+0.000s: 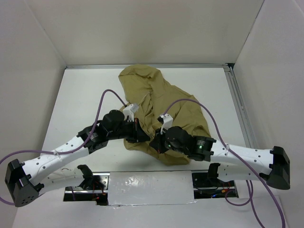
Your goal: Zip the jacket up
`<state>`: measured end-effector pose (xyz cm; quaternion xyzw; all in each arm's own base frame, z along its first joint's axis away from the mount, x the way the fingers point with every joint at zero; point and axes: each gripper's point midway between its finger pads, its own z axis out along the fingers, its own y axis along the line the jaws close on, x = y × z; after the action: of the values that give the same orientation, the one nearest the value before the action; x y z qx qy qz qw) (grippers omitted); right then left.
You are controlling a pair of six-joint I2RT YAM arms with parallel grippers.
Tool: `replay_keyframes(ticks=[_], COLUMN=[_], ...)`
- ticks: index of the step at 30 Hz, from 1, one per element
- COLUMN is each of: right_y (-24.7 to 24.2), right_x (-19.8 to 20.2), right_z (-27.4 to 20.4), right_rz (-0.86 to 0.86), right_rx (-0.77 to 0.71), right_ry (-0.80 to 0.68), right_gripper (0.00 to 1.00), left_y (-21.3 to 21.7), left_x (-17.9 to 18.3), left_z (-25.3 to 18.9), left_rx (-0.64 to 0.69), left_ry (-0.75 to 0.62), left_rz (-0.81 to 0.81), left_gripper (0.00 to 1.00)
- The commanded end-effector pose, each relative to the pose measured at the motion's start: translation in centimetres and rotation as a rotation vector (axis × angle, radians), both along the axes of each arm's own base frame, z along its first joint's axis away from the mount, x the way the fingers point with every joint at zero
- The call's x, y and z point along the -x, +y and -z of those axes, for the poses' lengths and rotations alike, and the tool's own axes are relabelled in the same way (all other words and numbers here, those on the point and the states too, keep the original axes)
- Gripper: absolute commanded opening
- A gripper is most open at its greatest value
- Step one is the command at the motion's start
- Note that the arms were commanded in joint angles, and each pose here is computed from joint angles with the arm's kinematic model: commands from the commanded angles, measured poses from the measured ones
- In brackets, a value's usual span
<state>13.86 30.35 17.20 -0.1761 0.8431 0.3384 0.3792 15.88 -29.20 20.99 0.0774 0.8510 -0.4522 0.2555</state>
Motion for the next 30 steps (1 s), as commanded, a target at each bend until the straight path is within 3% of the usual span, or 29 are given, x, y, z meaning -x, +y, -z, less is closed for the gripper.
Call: replay_keyframes(ticks=[1, 6, 12, 21, 30], right_y=[0.9, -0.4, 0.0, 2.4, 0.7], right_x=[0.0, 0.3, -1.4, -7.7, -13.1], right_z=[-4.1, -6.2, -9.6, -11.9, -9.4], right_rz=[-0.028, -0.065, -0.149, -0.021, 0.307], right_rx=[-0.131, -0.175, -0.341, -0.542, -0.356], right_ry=[-0.023, 0.081, 0.156, 0.324, 0.194], right_gripper=[0.0, 0.0, 0.0, 0.0, 0.0], left_y=[-0.1, 0.6, 0.7, 0.5, 1.0], left_x=[-0.1, 0.0, 0.9, 3.4, 5.3], left_z=[-0.7, 1.5, 2.1, 3.8, 3.8], left_rx=[0.01, -0.07, -0.062, -0.114, -0.102], left_ry=[-0.018, 0.021, 0.006, 0.057, 0.04], left_rz=[0.011, -0.003, 0.048, 0.139, 0.232], left_gripper=[0.0, 0.0, 0.0, 0.0, 0.0])
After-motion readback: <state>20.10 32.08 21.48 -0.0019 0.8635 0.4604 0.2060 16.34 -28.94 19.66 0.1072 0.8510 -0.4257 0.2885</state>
